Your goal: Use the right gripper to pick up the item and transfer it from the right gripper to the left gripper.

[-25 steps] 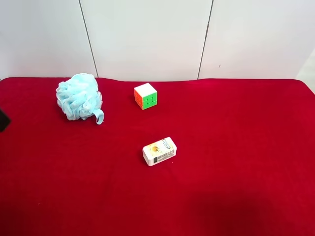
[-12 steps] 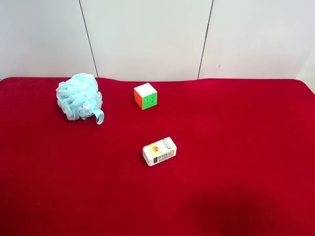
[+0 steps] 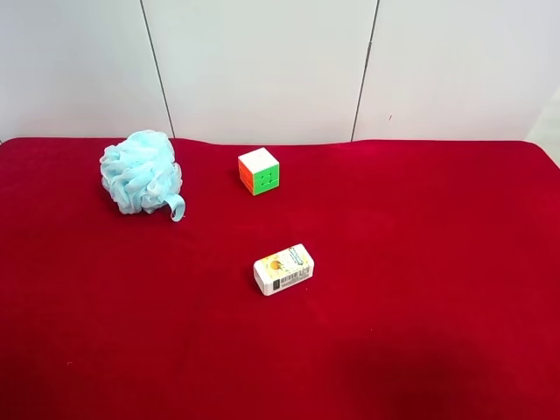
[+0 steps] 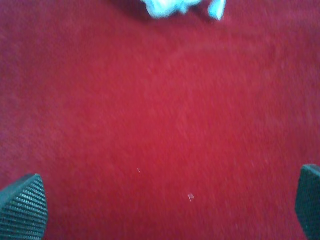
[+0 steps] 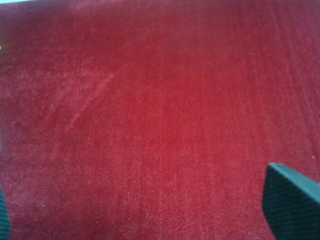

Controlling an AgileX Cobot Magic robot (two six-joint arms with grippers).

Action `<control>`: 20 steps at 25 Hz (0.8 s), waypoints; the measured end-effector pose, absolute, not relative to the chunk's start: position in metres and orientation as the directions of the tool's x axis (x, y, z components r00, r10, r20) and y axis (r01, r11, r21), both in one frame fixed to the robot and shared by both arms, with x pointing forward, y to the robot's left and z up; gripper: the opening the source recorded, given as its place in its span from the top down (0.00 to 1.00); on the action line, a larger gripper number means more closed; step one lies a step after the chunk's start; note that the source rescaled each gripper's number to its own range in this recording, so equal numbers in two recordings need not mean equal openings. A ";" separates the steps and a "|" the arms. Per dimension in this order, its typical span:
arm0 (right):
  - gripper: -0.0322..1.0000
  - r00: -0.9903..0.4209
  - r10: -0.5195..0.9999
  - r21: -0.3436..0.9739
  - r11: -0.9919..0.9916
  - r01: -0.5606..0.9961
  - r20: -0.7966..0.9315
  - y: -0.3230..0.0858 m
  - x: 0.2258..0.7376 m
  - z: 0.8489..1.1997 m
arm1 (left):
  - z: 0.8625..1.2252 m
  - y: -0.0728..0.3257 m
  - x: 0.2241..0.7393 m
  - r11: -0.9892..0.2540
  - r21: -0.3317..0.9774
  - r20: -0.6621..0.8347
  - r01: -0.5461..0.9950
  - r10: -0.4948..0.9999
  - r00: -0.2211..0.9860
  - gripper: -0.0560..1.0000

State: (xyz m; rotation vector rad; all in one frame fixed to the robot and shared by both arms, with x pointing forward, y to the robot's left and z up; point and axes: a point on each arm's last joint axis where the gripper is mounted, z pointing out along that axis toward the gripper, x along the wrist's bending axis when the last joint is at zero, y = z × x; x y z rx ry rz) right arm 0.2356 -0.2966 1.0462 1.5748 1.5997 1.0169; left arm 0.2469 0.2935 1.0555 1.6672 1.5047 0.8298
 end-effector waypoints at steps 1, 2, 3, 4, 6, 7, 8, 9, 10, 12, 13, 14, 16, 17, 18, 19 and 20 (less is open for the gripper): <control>0.00 -0.053 0.997 0.877 -0.030 0.479 0.062 -0.297 0.236 1.046 | 1.056 0.294 0.241 -0.043 0.869 -0.005 0.493 0.995 0.097 0.00; 0.00 -0.053 0.997 0.877 -0.030 0.479 0.062 -0.297 0.236 1.046 | 1.056 0.294 0.237 -0.038 0.882 -0.004 0.469 0.996 0.087 0.00; 0.00 -0.053 0.997 0.877 -0.030 0.479 0.062 -0.297 0.236 1.046 | 1.056 0.294 0.237 -0.038 0.882 -0.004 0.469 0.996 0.087 0.00; 0.00 -0.053 0.997 0.877 -0.030 0.479 0.062 -0.297 0.236 1.046 | 1.056 0.294 0.234 -0.036 0.891 -0.002 0.452 0.997 0.082 0.00; 0.00 -0.053 0.997 0.877 -0.030 0.479 0.062 -0.297 0.236 1.046 | 1.056 0.293 0.232 -0.032 0.897 -0.002 0.440 0.997 0.077 0.00; 0.00 -0.053 0.997 0.877 -0.030 0.479 0.062 -0.297 0.236 1.046 | 1.055 0.293 0.232 -0.031 0.897 -0.003 0.441 0.997 0.076 0.00; 0.00 -0.053 0.997 0.877 -0.030 0.479 0.062 -0.297 0.236 1.046 | 1.055 0.293 0.232 -0.031 0.898 -0.002 0.440 0.997 0.075 0.00; 0.00 -0.053 0.997 0.877 -0.030 0.479 0.062 -0.297 0.236 1.046 | 1.055 0.293 0.232 -0.031 0.898 -0.002 0.440 0.997 0.075 0.00; 0.00 -0.053 0.997 0.877 -0.030 0.479 0.062 -0.297 0.236 1.046 | 1.055 0.293 0.232 -0.031 0.898 -0.002 0.440 0.997 0.075 0.00; 0.00 -0.053 0.997 0.877 -0.030 0.479 0.062 -0.297 0.236 1.046 | 1.055 0.293 0.232 -0.030 0.898 -0.003 0.440 0.997 0.074 0.00; 0.00 -0.053 0.997 0.877 -0.030 0.479 0.062 -0.297 0.236 1.046 | 1.055 0.293 0.232 -0.030 0.898 -0.003 0.440 0.997 0.074 0.00; 0.00 -0.053 0.997 0.877 -0.030 0.479 0.062 -0.297 0.236 1.046 | 1.055 0.293 0.232 -0.030 0.898 -0.003 0.440 0.997 0.074 0.00; 0.00 -0.053 0.997 0.877 -0.030 0.479 0.062 -0.297 0.236 1.046 | 1.055 0.293 0.232 -0.030 0.898 -0.003 0.440 0.997 0.074 0.00; 0.00 -0.053 0.997 0.877 -0.030 0.479 0.062 -0.297 0.236 1.046 | 1.055 0.293 0.232 -0.030 0.898 -0.003 0.440 0.997 0.074 0.00; 0.00 -0.053 0.997 0.877 -0.030 0.479 0.062 -0.297 0.236 1.046 | 1.055 0.293 0.232 -0.030 0.898 -0.003 0.440 0.997 0.074 0.00; 0.00 -0.053 0.997 0.877 -0.030 0.479 0.062 -0.297 0.236 1.046 | 1.055 0.293 0.232 -0.030 0.898 -0.003 0.440 0.997 0.074 0.00; 0.00 -0.053 0.997 0.877 -0.030 0.479 0.062 -0.297 0.236 1.046 | 1.055 0.293 0.232 -0.030 0.898 -0.003 0.440 0.997 0.074 0.00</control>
